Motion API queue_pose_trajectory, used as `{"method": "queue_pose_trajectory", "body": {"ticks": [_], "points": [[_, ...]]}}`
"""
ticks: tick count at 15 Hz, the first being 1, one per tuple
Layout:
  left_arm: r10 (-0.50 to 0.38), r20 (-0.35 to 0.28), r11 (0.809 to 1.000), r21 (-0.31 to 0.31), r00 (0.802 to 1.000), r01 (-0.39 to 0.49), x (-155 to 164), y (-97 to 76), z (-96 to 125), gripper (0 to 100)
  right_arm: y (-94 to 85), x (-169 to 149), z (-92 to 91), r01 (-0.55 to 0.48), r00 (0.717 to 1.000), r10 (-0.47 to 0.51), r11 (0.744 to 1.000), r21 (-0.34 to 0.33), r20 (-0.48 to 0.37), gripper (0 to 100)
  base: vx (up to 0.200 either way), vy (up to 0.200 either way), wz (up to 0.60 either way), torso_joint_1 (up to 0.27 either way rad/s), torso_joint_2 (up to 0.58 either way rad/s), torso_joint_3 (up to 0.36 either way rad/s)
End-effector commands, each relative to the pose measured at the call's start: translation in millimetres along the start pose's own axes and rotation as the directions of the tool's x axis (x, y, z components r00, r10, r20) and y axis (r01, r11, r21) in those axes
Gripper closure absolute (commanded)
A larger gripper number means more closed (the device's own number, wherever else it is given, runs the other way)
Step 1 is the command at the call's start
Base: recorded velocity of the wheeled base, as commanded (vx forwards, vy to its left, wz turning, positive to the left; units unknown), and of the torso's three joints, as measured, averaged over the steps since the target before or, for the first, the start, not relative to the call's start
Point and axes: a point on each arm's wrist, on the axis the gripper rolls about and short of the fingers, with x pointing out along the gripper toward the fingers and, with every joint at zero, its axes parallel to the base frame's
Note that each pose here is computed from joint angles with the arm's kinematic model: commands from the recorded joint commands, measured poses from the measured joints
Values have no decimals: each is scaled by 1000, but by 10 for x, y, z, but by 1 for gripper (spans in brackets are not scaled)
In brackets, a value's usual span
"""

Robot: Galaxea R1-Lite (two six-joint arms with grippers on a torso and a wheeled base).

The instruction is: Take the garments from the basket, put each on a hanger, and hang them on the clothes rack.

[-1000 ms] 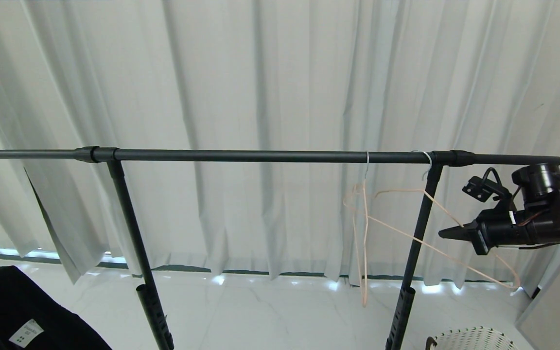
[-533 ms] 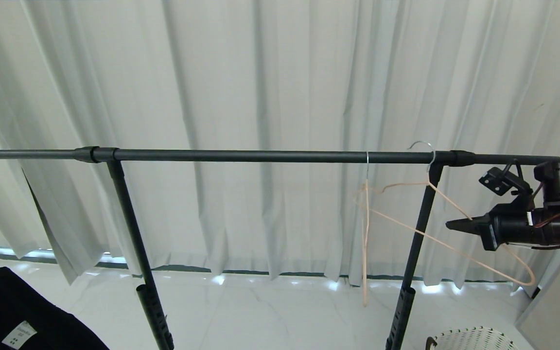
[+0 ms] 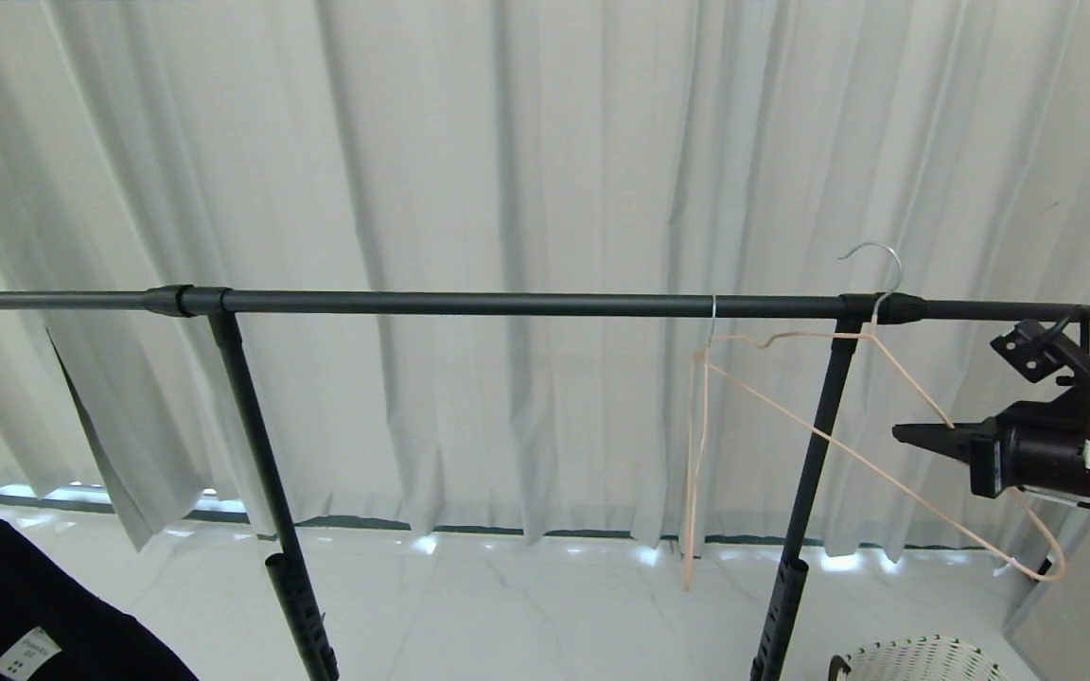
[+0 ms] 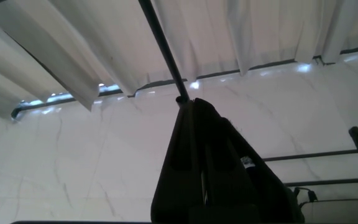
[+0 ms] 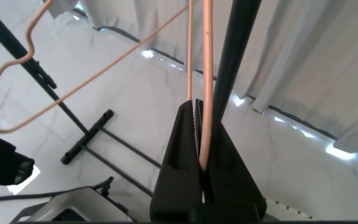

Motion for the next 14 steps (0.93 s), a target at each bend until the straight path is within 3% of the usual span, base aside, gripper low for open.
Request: {"method": "queue_pose_trajectory", "body": {"ticks": [1,4,6,8,11,14], "points": [[0,-1,1000,1,1000,0,2,-2,-3,100,92,-147,4,11,1000,-11,1000,-12,24,100,0,0,0,0,0,0],[0,-7,1000,4,1000,0,10,-7,-16,100,187,-368,-71,46,998,-46,999,-9,42,100,0,0,0,0,0,0],[52,-42,999,13,998,-52,48,-17,-83,100,266,-510,-97,69,996,-69,998,1,63,100,0,0,0,0,0,0],[102,-51,995,18,994,-101,40,-8,-127,100,376,-641,-174,142,988,-142,990,11,65,100,0,0,0,0,0,0],[104,-42,995,15,994,-104,14,3,-156,100,502,-790,-272,241,968,-241,970,9,68,100,0,0,0,0,0,0],[102,-49,995,18,994,-101,13,-5,-214,100,779,-1061,-431,249,967,-250,968,17,41,100,-67,0,0,-1,2,2]]}}
